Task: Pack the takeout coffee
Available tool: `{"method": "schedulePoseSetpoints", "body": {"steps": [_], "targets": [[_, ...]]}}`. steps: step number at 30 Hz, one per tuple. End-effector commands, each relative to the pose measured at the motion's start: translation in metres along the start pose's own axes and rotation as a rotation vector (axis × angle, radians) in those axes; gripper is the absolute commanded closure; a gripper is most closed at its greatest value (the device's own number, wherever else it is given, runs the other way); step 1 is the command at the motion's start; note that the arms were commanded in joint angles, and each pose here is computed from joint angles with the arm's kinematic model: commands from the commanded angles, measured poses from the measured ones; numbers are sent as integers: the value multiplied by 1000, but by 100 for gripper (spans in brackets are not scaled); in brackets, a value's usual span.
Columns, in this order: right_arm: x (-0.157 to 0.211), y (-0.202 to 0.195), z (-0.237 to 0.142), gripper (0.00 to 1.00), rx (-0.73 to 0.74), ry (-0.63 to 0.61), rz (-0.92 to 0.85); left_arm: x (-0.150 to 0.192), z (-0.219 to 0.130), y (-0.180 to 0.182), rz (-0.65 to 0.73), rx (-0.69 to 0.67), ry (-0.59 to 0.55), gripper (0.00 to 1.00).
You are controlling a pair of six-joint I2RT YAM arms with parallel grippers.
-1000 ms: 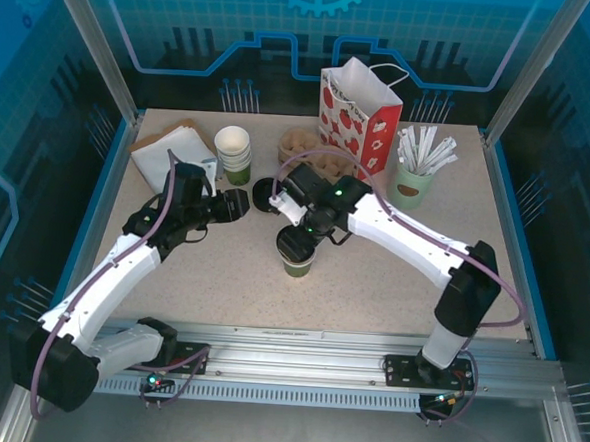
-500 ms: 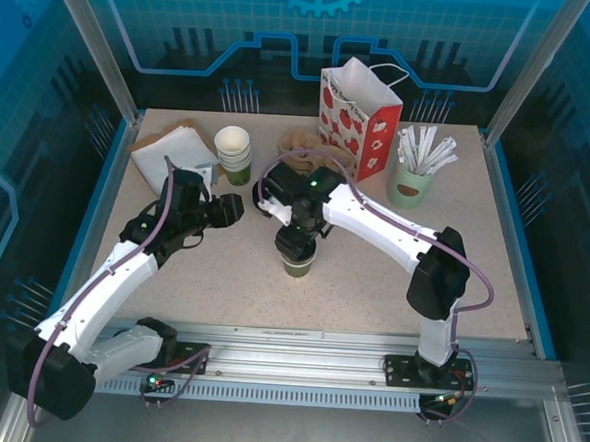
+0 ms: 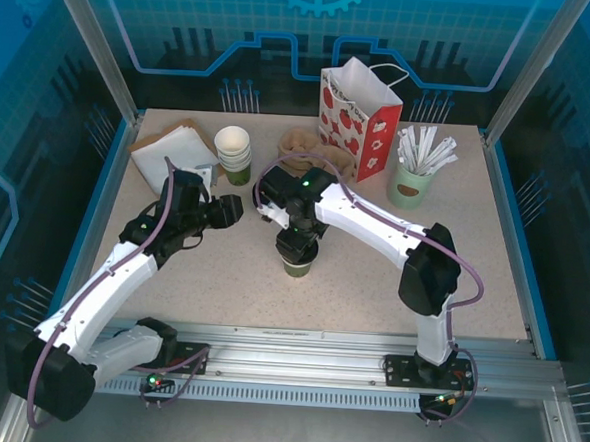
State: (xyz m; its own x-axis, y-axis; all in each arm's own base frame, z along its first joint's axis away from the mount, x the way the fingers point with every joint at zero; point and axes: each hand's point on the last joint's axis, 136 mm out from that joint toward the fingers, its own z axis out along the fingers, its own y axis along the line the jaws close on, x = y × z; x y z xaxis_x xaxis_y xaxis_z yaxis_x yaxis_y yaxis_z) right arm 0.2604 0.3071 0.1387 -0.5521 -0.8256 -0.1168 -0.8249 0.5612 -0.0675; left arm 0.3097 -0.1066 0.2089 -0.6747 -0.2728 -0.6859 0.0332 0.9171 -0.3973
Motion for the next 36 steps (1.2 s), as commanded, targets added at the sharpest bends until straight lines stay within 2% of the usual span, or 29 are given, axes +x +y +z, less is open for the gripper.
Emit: {"method": "schedulePoseSetpoints", "body": {"steps": [1, 36], "targets": [[1, 9, -1, 49, -8, 20, -40, 1, -3, 6, 19, -19, -13, 41], [5, 15, 5, 48, -31, 75, -69, 1, -4, 7, 27, -25, -17, 42]]}}
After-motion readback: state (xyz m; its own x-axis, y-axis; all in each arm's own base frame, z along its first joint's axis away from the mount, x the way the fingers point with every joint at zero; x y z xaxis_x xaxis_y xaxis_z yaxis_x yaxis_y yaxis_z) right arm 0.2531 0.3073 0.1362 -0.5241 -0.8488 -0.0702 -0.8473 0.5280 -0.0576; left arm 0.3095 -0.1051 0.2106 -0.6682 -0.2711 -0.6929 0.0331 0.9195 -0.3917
